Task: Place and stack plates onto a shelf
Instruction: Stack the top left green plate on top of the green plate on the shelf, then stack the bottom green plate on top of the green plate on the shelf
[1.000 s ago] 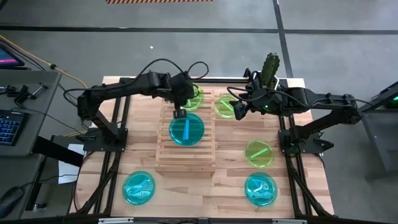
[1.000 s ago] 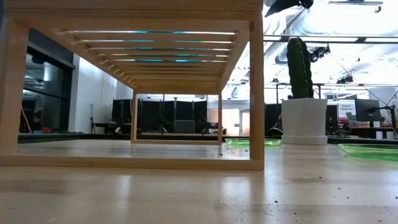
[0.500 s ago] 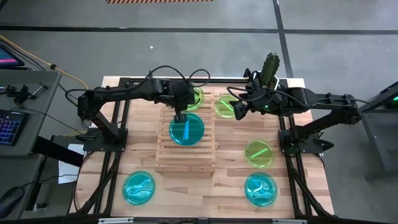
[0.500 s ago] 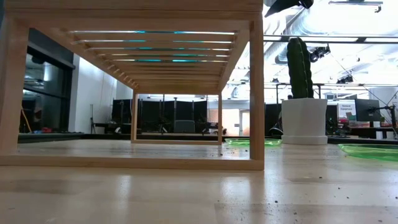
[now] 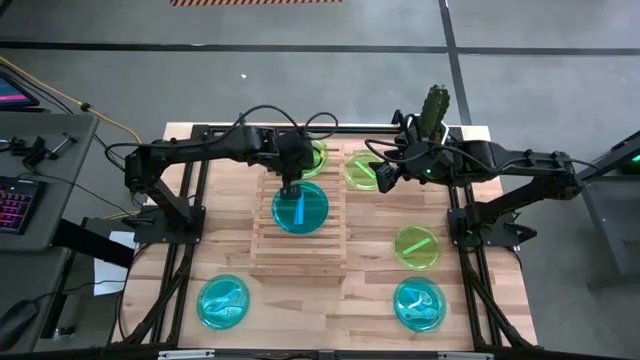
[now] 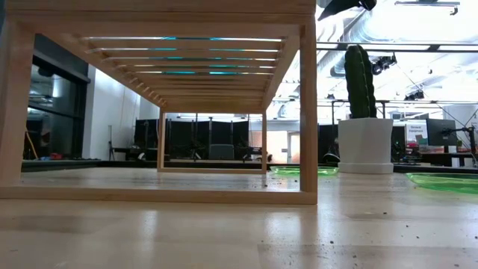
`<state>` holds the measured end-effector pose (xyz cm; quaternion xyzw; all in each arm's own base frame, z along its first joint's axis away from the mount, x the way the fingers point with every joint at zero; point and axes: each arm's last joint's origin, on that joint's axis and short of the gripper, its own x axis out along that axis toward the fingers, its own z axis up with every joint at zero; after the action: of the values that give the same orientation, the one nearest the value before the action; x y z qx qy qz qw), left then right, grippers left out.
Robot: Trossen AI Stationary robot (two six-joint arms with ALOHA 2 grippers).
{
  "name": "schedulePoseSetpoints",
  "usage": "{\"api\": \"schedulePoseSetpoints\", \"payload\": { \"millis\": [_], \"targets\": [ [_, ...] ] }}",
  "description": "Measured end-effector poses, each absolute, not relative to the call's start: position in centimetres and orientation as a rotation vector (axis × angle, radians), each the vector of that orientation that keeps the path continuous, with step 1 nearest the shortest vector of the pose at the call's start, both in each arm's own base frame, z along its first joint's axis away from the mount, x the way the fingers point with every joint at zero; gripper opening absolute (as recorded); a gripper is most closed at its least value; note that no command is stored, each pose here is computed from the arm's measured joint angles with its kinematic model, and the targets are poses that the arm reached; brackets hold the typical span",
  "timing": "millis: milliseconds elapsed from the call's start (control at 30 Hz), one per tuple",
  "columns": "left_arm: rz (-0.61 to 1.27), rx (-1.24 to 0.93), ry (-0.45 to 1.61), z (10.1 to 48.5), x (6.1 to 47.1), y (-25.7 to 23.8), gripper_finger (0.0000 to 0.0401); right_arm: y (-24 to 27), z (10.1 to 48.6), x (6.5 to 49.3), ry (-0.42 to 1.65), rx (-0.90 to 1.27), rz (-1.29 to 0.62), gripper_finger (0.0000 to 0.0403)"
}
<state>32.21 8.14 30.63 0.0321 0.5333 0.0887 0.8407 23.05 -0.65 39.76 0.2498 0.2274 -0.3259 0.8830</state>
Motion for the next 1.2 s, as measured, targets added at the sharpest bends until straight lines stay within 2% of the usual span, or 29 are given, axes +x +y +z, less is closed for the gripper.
{"api": "schedulePoseSetpoints", "payload": {
  "millis": [767, 1067, 1200],
  "targets": [
    [0.121, 0.079, 1.17, 30.5, 32.6, 4.7, 0.0, -0.6, 39.8, 23.0, 0.473, 0.52, -0.678, 0.0268],
    [0.266, 0.117, 1.026, 36.1, 31.9, 6.1, 0.0, -0.8, 39.8, 23.0, 0.47, 0.521, -0.687, 0.0268],
    [0.286, 0.013, 0.902, 39.1, 30.3, 5.9, 0.0, -0.8, 39.7, 23.0, 0.472, 0.518, -0.69, 0.0268]
  ]
}}
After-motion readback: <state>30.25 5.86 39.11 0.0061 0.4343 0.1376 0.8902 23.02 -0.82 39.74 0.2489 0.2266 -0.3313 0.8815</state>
